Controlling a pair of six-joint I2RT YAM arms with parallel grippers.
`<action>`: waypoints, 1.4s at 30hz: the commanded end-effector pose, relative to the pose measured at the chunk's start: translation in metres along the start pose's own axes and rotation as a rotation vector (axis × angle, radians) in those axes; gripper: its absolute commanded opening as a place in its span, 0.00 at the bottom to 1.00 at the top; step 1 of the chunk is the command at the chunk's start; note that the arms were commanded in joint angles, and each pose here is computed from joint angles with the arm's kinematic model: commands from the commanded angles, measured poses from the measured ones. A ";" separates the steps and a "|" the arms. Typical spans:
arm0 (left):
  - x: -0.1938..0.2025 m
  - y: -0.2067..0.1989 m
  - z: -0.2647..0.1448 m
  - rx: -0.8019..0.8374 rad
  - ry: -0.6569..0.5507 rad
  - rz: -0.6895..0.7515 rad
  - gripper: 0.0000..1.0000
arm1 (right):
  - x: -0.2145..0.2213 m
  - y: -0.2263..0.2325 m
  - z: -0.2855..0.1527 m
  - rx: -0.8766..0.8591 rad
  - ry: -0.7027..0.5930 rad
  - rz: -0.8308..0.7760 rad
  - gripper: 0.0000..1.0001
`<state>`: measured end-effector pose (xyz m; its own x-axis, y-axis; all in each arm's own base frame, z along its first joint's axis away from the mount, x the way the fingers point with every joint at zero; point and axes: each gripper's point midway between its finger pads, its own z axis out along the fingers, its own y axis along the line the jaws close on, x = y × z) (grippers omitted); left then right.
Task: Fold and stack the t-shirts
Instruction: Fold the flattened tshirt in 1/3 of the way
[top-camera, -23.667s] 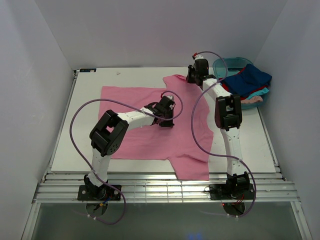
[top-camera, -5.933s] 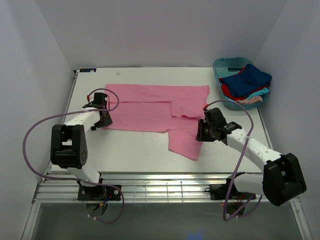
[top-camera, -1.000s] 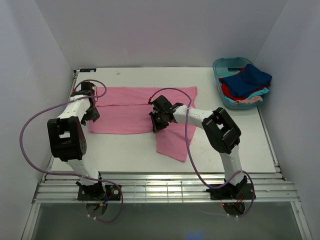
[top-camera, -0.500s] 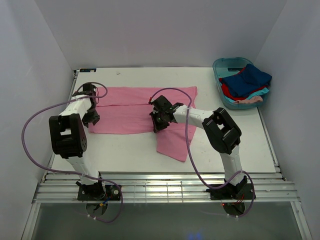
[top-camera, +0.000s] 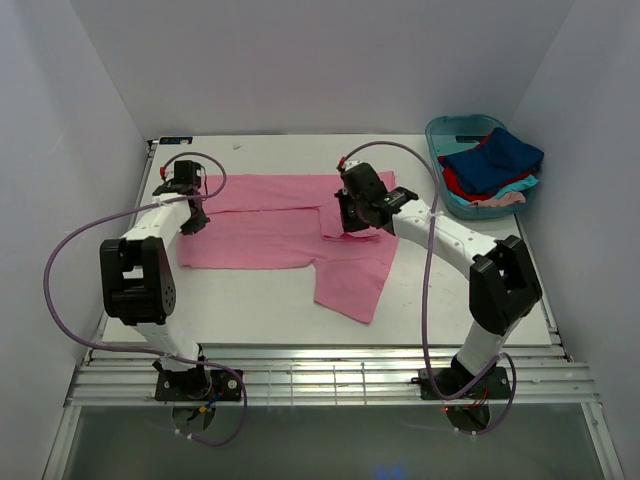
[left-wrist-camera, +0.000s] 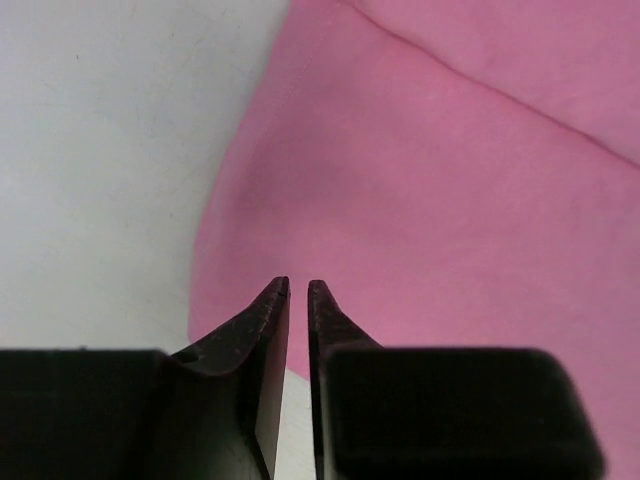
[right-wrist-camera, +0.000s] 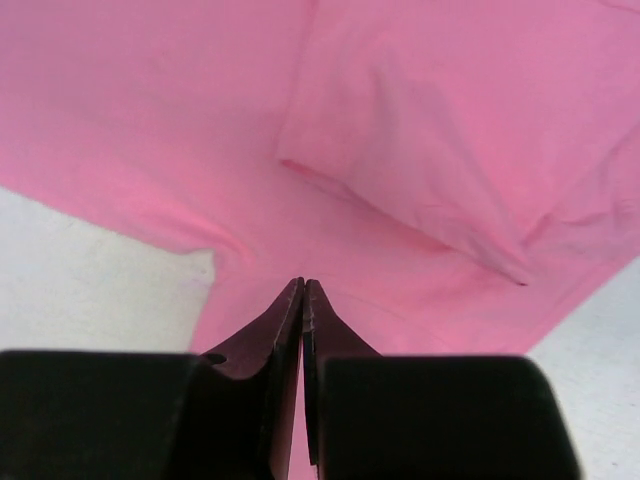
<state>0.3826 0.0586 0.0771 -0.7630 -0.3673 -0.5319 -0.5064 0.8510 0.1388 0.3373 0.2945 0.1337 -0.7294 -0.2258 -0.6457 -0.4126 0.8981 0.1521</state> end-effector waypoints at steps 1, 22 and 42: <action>-0.024 -0.002 -0.020 0.061 -0.122 -0.048 0.19 | 0.005 -0.053 0.013 0.119 0.020 0.032 0.08; 0.035 -0.027 0.034 0.103 0.067 0.014 0.00 | 0.001 -0.148 0.097 0.214 0.088 0.115 0.08; 0.073 -0.085 0.052 0.120 0.131 0.154 0.00 | 0.036 -0.232 0.085 0.333 0.195 0.253 0.08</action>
<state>0.4134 -0.0061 0.0189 -0.8197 -0.2562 -0.5122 -0.3597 0.9263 0.1123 0.4585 0.1364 0.0256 -0.8576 -0.0186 -0.5140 -0.0672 0.9948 0.0761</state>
